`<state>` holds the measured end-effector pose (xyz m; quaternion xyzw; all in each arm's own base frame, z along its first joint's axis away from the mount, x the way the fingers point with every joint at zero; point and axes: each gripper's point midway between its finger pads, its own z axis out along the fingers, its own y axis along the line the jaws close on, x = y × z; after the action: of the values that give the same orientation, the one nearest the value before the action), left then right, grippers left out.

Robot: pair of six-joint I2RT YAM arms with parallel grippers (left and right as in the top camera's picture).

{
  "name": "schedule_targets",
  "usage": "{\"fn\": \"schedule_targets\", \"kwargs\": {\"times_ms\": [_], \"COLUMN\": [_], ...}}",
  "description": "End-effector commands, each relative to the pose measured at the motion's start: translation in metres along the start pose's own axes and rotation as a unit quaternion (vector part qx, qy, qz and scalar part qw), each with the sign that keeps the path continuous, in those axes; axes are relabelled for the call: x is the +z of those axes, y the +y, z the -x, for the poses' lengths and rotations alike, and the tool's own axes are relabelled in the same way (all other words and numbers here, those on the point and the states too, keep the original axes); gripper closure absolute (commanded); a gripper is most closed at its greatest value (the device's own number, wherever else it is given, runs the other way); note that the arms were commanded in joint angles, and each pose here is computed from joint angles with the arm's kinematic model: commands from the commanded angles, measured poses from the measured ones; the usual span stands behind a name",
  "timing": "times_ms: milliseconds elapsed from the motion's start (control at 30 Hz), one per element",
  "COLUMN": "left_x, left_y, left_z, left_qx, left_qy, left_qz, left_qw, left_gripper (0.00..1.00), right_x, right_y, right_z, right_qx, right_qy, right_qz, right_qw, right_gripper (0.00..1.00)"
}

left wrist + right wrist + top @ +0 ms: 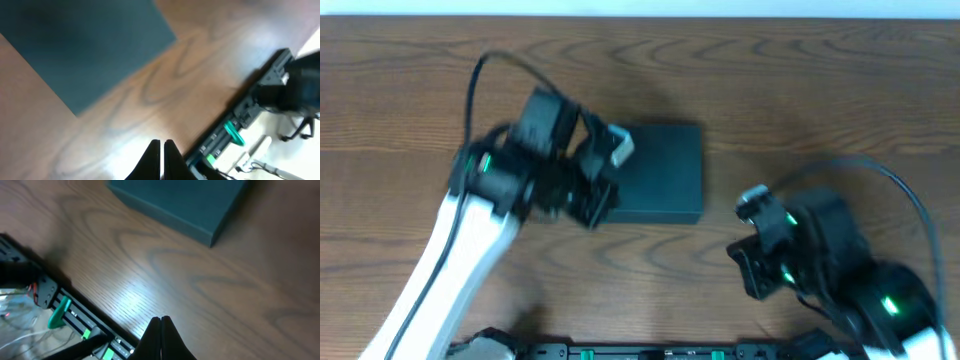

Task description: Pack container

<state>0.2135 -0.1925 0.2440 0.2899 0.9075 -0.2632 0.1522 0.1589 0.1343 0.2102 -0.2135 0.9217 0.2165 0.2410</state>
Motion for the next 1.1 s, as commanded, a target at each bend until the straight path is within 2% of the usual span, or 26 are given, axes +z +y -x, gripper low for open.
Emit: {"fn": "schedule_targets", "kwargs": {"times_ms": [0, 167, 200, 233, 267, 300, 333, 367, 467, 1067], "left_x": [-0.007, -0.013, -0.013, -0.014, -0.015, -0.017, -0.018, -0.018, -0.017, -0.022], "left_y": [-0.007, -0.01, -0.009, -0.009, -0.01, -0.01, -0.011, -0.011, -0.009, -0.007], "left_z": [-0.024, -0.048, -0.051, -0.055, -0.058, -0.06, -0.062, -0.064, -0.077, -0.08], "left_qx": [-0.031, -0.053, -0.059, -0.062, -0.061, -0.06, -0.06, -0.063, -0.101, -0.107], "left_qy": [-0.019, -0.06, -0.063, -0.065, -0.069, -0.07, -0.07, -0.066, -0.044, -0.048], "left_qz": [0.037, 0.053, 0.053, 0.053, 0.053, 0.052, 0.052, 0.052, 0.055, 0.06], "left_qw": [0.999, 0.995, 0.995, 0.995, 0.994, 0.994, 0.994, 0.994, 0.992, 0.991], "left_gripper": [0.94, 0.94, 0.94, 0.94, 0.94, 0.92, 0.64, 0.05, 0.05, 0.05], "right_x": [-0.019, -0.029, -0.029, -0.029, -0.029, -0.029, -0.029, -0.03, -0.03, -0.03], "right_y": [-0.001, -0.003, -0.004, -0.006, -0.007, -0.008, -0.01, -0.012, -0.015, -0.015], "right_z": [0.0, -0.001, -0.001, -0.001, 0.0, 0.0, 0.001, 0.002, 0.001, 0.0], "right_qx": [-0.042, -0.047, -0.047, -0.046, -0.046, -0.046, -0.046, -0.045, -0.044, -0.044], "right_qy": [-0.042, -0.065, -0.064, -0.064, -0.065, -0.065, -0.067, -0.068, -0.067, -0.066], "right_qz": [-0.018, -0.032, -0.034, -0.04, -0.044, -0.046, -0.052, -0.059, -0.066, -0.066], "right_qw": [0.998, 0.996, 0.996, 0.996, 0.996, 0.996, 0.995, 0.995, 0.995, 0.995], "right_gripper": [0.98, 0.98, 0.84, 0.65, 0.37, 0.01, 0.01, 0.01, 0.01, 0.01]}}
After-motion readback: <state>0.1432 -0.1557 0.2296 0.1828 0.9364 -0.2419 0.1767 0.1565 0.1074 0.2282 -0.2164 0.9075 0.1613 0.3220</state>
